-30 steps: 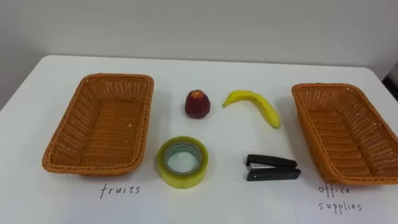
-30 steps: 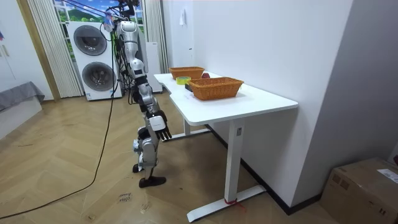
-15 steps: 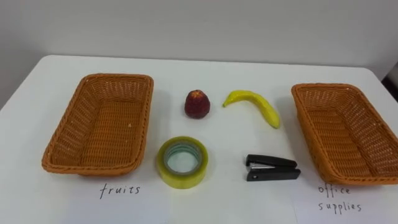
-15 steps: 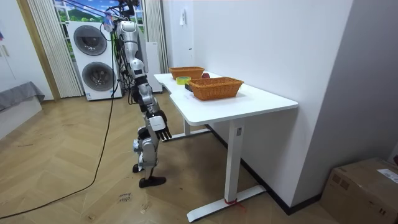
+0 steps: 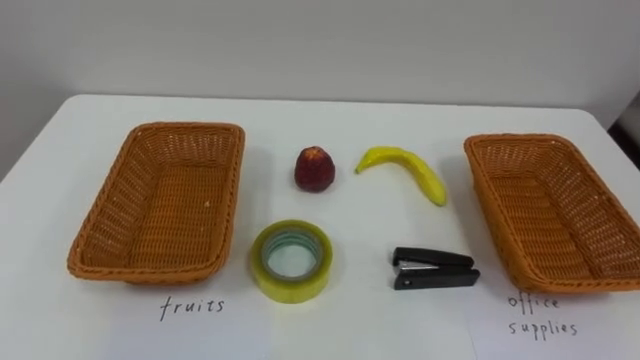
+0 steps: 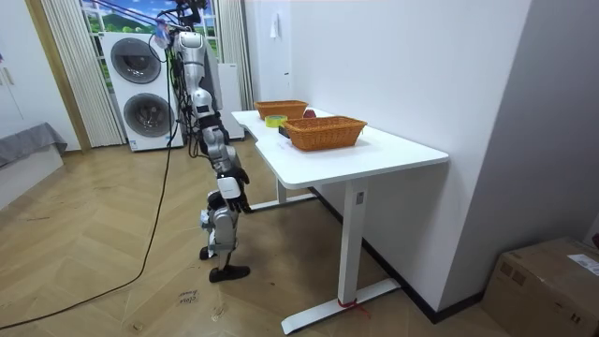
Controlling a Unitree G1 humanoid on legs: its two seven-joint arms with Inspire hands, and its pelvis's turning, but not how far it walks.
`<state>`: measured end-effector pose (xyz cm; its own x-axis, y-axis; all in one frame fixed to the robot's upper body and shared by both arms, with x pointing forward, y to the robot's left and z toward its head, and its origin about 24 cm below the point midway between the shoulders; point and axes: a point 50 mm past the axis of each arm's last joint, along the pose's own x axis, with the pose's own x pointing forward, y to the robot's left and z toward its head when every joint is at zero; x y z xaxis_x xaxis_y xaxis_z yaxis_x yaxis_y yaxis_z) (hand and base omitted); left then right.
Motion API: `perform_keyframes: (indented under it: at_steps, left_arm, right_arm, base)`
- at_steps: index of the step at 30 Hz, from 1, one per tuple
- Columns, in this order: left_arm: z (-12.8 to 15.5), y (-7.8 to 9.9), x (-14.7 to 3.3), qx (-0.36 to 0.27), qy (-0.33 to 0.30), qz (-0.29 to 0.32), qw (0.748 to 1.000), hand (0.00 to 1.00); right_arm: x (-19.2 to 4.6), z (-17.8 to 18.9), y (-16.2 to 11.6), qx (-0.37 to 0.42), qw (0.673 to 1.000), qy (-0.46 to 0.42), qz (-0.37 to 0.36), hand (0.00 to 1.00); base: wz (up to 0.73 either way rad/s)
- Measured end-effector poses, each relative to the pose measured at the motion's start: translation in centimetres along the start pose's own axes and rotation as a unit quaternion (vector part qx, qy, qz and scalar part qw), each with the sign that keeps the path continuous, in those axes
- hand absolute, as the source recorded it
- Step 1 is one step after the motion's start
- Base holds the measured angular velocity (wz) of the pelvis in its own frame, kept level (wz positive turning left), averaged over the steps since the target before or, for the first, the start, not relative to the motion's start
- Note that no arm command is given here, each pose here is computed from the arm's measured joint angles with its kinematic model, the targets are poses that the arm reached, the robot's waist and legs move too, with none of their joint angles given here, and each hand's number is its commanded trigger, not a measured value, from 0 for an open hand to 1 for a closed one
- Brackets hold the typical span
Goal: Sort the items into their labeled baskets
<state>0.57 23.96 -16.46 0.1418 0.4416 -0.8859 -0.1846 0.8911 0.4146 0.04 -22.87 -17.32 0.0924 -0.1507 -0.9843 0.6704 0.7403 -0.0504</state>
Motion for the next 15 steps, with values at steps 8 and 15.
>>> perform_keyframes:
  at_steps: [8, 15]
  left_arm:
    - [-0.4, 1.7, 0.2, -0.033, 0.01, 0.027, 0.999, 0.0]
    - [-0.5, 2.6, 0.3, -0.033, 0.012, 0.04, 0.999, 0.0]
  right_arm:
    - [-0.2, 0.8, -1.8, 0.124, 0.991, -0.023, -0.037, 0.0]
    - [-0.7, 4.2, -2.9, 0.227, 0.968, -0.085, -0.068, 0.0]
  base:
    - [-0.02]
    - [-0.04]
